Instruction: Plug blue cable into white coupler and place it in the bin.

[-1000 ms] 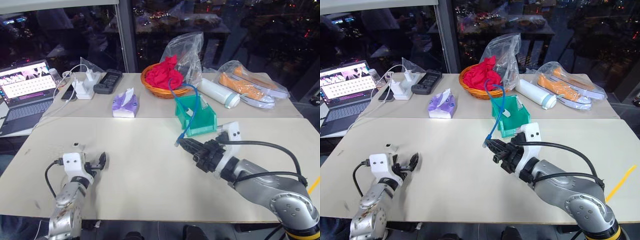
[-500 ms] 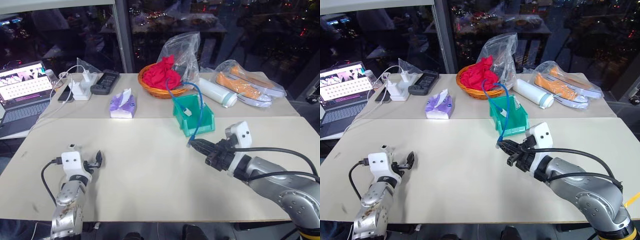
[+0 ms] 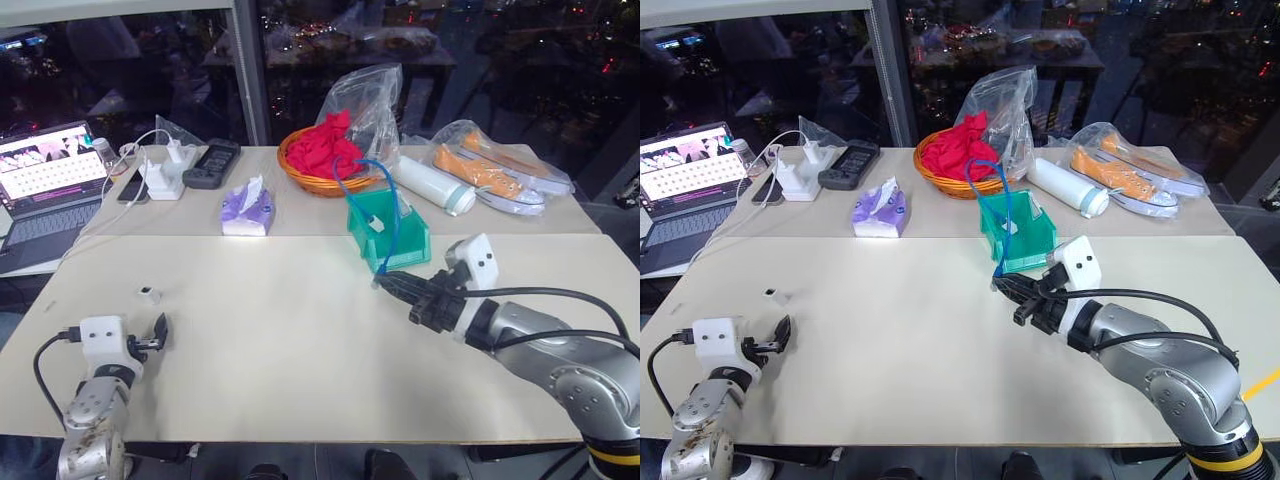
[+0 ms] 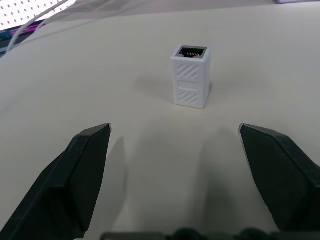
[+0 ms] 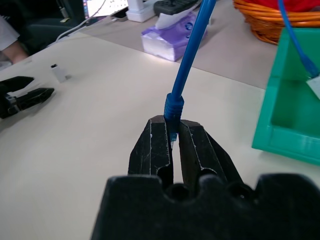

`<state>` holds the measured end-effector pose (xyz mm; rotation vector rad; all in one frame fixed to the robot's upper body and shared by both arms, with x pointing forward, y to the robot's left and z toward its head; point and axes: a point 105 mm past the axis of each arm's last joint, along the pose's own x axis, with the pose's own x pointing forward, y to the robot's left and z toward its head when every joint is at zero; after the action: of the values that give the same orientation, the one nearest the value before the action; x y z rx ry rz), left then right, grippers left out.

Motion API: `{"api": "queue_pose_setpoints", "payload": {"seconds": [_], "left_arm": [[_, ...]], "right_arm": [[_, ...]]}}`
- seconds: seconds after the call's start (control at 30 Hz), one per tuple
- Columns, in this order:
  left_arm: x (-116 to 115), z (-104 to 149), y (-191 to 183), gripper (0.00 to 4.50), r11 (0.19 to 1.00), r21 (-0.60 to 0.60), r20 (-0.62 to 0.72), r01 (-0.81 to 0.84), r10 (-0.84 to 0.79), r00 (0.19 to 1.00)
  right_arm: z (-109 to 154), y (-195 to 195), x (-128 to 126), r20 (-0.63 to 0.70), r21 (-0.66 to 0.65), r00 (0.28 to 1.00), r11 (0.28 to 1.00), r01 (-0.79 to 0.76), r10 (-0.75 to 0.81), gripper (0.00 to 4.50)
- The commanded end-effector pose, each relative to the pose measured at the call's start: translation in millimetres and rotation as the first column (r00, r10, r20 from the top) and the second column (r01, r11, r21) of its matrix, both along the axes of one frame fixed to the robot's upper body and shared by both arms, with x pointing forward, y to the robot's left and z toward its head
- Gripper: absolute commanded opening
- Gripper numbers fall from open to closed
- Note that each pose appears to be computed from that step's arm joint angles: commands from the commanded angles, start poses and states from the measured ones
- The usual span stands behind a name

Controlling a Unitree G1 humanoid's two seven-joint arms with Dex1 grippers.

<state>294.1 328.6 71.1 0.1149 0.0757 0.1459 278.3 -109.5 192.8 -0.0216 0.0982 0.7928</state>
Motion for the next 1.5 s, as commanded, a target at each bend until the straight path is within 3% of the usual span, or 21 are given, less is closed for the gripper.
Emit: {"api": "queue_pose_setpoints", "payload": {"seconds": [0.03, 0.3, 0.47, 0.6, 0.63, 0.67, 0.73, 0.87, 0.93, 1.03, 1.1, 1.37, 1.5], "left_arm": [[15.5, 0.4, -6.1, 4.42, 0.995, -0.019, -0.001, 0.100, -0.100, 0.995], [33.3, -2.2, 0.0, 4.42, 0.988, -0.016, -0.031, 0.153, -0.153, 0.988], [30.2, -14.4, -0.7, 2.97, 0.985, -0.042, -0.082, 0.170, -0.172, 0.982], [25.6, -22.1, -25.2, 1.50, 0.953, -0.093, -0.105, 0.288, -0.297, 0.949], [29.6, -18.1, -33.3, 0.86, 0.944, -0.095, -0.096, 0.315, -0.324, 0.941], [34.1, -13.1, -41.0, 0.69, 0.936, -0.097, -0.085, 0.339, -0.347, 0.934], [44.9, -0.8, -73.9, 0.61, 0.883, -0.136, -0.061, 0.449, -0.460, 0.886], [51.2, 25.6, -162.8, 0.61, 0.662, -0.122, -0.048, 0.740, -0.749, 0.661], [50.0, 31.8, -183.9, 0.61, 0.591, -0.123, -0.052, 0.797, -0.806, 0.590], [36.0, 35.1, -238.1, 0.61, 0.361, -0.078, -0.115, 0.929, -0.929, 0.351], [30.5, 35.1, -255.4, 0.61, 0.272, -0.036, -0.156, 0.962, -0.952, 0.263], [21.8, 24.9, -299.4, 0.61, 0.202, -0.014, -0.229, 0.979, -0.954, 0.193], [20.1, 9.4, -295.5, 0.61, 0.193, 0.023, -0.370, 0.981, -0.910, 0.188]], "right_arm": [[10.1, 1.6, 0.2, 0.041, -0.004, 0.999, 1.000, -0.011, 0.011, 0.00], [11.7, -1.2, 0.1, 0.045, -0.003, 0.999, 1.000, 0.008, -0.008, 0.00], [11.6, -5.0, -1.6, 0.045, -0.001, 0.999, 1.000, 0.027, -0.027, 0.00], [12.0, -7.9, -2.1, 0.050, -0.002, 0.998, 0.999, 0.041, -0.041, 0.00], [12.3, -8.0, -2.7, 0.051, -0.001, 0.998, 0.999, 0.043, -0.043, 0.00], [12.6, -7.8, -3.2, 0.053, 0.000, 0.998, 0.999, 0.045, -0.045, 0.00], [13.2, -7.6, -4.3, 0.054, 0.004, 0.997, 0.999, 0.051, -0.051, 0.00], [10.1, -8.7, -6.4, 0.048, 0.011, 0.996, 0.998, 0.068, -0.069, 0.00], [9.0, -8.6, -7.1, 0.046, 0.013, 0.996, 0.997, 0.074, -0.075, 0.00], [4.9, -9.2, -9.2, 0.037, 0.032, 0.994, 0.994, 0.102, -0.103, 0.00], [2.6, -10.0, -10.0, 0.025, 0.061, 0.991, 0.989, 0.131, -0.133, 0.00], [-17.8, -8.4, -11.2, -0.110, 0.187, 0.937, 0.919, 0.348, -0.332, 0.00], [-22.3, 2.7, -15.5, -0.179, 0.233, 0.923, 0.897, 0.377, -0.341, 0.00]]}}
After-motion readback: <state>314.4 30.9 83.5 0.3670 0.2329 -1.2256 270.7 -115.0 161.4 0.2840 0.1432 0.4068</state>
